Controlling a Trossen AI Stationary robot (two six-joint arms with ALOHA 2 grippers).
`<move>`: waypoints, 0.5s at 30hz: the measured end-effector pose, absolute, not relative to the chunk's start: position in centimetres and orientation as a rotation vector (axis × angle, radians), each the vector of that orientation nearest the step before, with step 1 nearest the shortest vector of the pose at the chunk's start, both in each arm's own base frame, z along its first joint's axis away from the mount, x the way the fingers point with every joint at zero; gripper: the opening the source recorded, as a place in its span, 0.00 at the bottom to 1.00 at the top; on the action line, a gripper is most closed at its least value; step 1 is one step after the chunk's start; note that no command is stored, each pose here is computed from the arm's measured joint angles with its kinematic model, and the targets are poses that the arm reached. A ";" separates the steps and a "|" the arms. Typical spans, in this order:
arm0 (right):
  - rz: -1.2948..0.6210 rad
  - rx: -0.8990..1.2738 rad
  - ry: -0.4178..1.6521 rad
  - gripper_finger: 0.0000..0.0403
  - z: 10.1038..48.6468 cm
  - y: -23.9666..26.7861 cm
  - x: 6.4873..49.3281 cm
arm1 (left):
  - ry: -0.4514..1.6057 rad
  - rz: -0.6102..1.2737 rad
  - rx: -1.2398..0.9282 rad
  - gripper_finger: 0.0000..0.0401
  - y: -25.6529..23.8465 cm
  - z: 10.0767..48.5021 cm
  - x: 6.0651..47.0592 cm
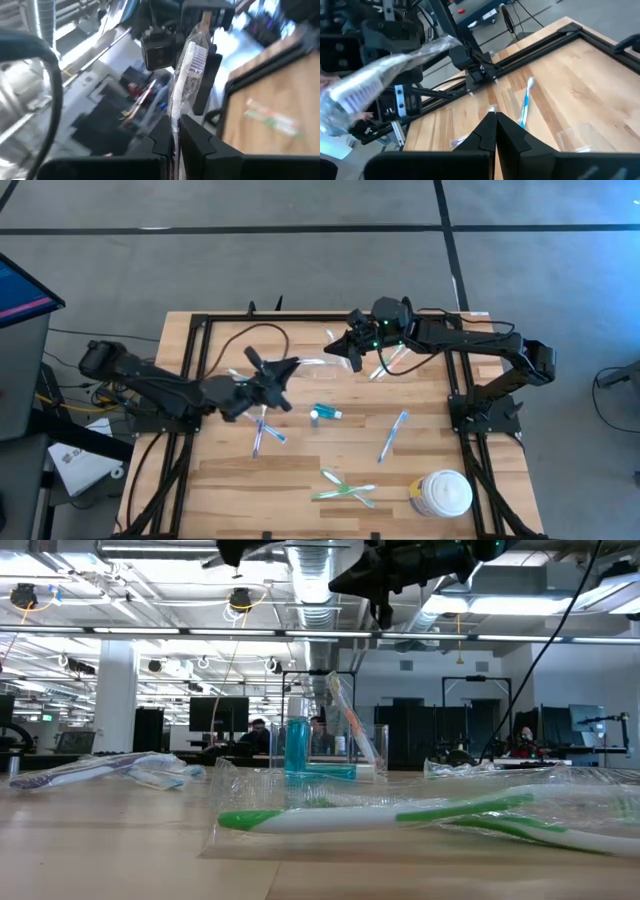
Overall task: Pick & Place toothbrushing station
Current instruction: Put the top purple toothbrush into the transparent organizer
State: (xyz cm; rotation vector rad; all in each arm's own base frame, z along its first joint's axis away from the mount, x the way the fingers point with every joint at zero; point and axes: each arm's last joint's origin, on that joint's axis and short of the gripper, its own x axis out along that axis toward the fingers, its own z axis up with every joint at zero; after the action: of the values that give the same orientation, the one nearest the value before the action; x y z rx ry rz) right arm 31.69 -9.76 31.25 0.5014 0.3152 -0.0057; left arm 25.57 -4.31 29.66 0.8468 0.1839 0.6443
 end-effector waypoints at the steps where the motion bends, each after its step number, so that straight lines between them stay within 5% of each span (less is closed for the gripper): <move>1: -0.009 0.502 0.314 0.00 31.3 -9.9 31.7 | 0.160 0.624 0.811 0.02 -4.0 29.4 25.2; 15: -0.017 0.462 0.386 0.00 30.6 -9.9 31.4 | -0.002 0.436 0.334 0.03 1.4 26.3 24.0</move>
State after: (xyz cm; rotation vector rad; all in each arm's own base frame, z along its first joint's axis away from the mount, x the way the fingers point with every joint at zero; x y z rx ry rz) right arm 31.37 -9.91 30.55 0.4624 0.3862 -0.0173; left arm 24.00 1.45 26.27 0.3340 -0.0025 0.4358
